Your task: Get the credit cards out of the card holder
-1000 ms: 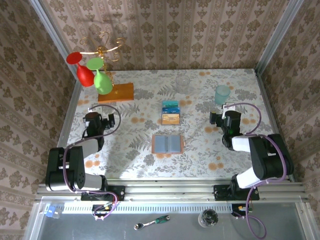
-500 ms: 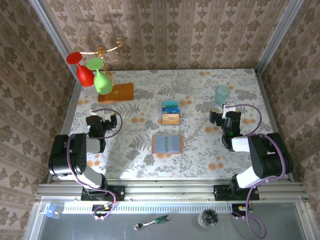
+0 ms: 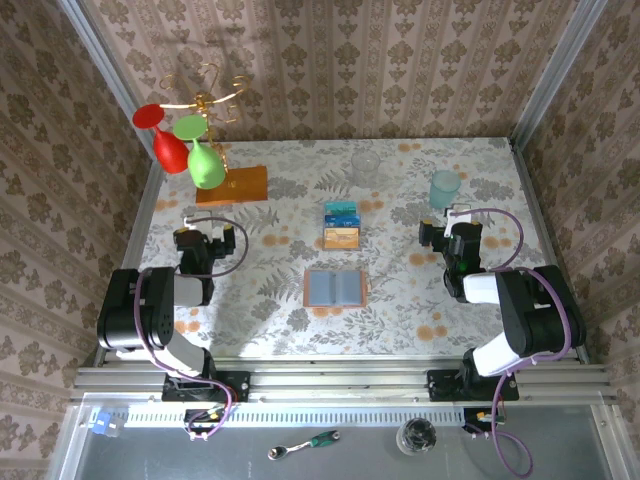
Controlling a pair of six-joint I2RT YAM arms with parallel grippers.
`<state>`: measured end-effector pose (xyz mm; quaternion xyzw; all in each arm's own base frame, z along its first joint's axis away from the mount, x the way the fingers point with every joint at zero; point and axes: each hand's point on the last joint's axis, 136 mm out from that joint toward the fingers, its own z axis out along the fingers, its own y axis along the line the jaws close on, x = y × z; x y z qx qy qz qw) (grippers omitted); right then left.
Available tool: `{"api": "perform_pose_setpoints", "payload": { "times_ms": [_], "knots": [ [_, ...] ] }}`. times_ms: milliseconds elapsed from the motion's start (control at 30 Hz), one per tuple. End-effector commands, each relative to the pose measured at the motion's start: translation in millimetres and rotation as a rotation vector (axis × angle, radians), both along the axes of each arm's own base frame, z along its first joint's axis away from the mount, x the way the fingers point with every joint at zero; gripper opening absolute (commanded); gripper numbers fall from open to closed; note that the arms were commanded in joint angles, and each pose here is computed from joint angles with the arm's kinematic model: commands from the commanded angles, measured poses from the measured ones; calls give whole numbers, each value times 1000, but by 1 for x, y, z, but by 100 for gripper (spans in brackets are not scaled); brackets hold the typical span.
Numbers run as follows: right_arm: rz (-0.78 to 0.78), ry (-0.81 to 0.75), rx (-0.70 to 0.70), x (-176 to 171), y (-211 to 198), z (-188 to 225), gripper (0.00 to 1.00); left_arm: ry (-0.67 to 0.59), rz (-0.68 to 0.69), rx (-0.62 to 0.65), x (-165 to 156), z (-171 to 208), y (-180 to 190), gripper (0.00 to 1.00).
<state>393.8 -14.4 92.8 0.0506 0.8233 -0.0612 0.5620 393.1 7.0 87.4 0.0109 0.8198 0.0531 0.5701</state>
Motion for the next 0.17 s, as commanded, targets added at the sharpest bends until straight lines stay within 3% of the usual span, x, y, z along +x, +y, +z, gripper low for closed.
{"api": "perform_pose_setpoints", "payload": {
  "times_ms": [0,133],
  "knots": [
    [-3,-30,25,4,-2,5,100,-38,-4,21,5,11,0,100],
    [-3,-39,25,3,-2,7,100,-37,-4,21,5,11,0,100]
  ]
}}
